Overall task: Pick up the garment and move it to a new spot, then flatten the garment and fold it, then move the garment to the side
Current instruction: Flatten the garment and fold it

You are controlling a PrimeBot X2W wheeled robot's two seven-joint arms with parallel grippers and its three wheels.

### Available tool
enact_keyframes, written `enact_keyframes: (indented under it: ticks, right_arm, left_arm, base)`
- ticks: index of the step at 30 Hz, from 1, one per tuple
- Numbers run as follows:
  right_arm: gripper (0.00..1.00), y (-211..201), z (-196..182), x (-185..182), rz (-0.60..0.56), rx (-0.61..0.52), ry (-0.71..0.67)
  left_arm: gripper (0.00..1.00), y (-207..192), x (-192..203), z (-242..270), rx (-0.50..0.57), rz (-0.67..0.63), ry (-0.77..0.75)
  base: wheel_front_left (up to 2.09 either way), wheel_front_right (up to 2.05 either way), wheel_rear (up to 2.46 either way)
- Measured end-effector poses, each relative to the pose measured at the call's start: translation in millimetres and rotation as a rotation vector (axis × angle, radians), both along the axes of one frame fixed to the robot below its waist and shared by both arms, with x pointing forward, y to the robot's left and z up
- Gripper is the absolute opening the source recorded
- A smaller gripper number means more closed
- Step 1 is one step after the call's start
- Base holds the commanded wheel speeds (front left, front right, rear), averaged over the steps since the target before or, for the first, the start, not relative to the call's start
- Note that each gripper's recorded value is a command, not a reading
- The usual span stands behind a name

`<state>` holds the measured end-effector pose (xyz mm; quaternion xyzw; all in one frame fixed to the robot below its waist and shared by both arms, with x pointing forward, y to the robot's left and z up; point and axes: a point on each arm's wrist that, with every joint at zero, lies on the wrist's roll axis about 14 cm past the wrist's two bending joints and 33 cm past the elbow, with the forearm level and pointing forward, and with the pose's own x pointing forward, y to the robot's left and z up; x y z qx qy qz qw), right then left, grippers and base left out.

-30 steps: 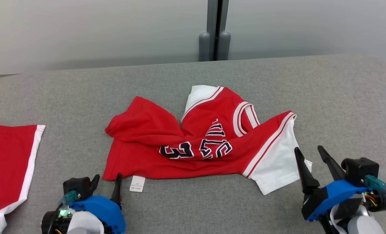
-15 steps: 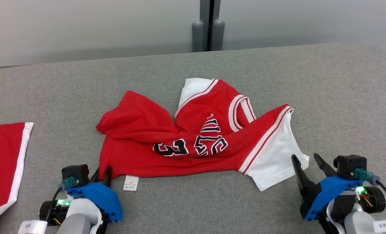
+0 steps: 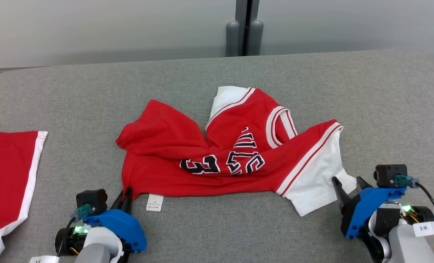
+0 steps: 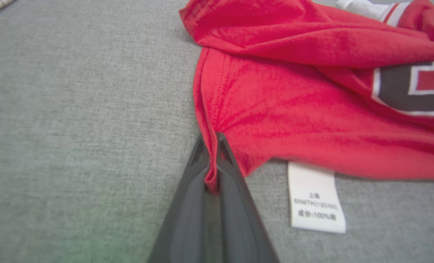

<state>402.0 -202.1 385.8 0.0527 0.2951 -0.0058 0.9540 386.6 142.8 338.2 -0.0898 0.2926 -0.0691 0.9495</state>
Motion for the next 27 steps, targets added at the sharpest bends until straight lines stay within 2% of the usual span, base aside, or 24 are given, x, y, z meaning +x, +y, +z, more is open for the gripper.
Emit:
enact_keyframes:
  ticks: [5,10,11,12,13,14,17,21,24,27]
  right_arm:
    - [1.00,-9.7,-15.7,-3.6,-0.009,-0.040,0.069]
    - [1.00,2.3,-24.0,2.9,0.045,-0.054,0.114]
    - [0.89,4.7,-26.6,2.8,0.054,-0.053,0.128]
    - [0.44,5.9,-29.2,2.4,0.063,-0.058,0.145]
    - [0.20,7.9,-30.7,2.5,0.076,-0.063,0.156]
    - [0.00,10.0,-31.8,2.5,0.089,-0.069,0.163]
    - [0.00,20.8,-33.1,1.6,0.117,-0.053,0.177]
    - [0.00,25.8,-24.5,1.9,0.107,-0.013,0.128]
    - [0.00,28.1,-7.7,2.9,0.088,0.026,0.051]
    - [0.00,21.3,29.8,13.3,0.060,0.038,-0.084]
  left_arm:
    - [0.00,0.6,-0.1,-0.7,-0.007,0.003,-0.008]
    - [0.00,-0.1,0.7,-3.2,-0.011,0.002,-0.005]
    - [0.00,0.1,1.3,-3.3,-0.010,0.001,-0.006]
    - [0.00,0.3,1.6,-3.7,-0.011,0.002,-0.005]
    - [0.00,0.6,2.1,-3.7,-0.013,0.004,-0.006]
    - [0.00,0.6,2.6,-3.6,-0.015,0.005,-0.006]
    - [0.00,0.7,2.8,-3.0,-0.021,0.011,-0.007]
    - [0.00,0.7,5.3,3.7,-0.045,0.034,-0.042]
    - [0.00,-0.2,8.1,14.8,-0.073,0.055,-0.096]
    - [0.00,-0.3,18.5,39.0,-0.119,0.082,-0.192]
  base:
    - [0.00,0.00,0.00]
    - [0.00,0.00,0.00]
    - [0.00,0.00,0.00]
    - [0.00,0.00,0.00]
    - [0.00,0.00,0.00]
    - [0.00,0.00,0.00]
    - [0.00,0.00,0.00]
    - [0.00,0.00,0.00]
    - [0.00,0.00,0.00]
    - [0.00,0.00,0.00]
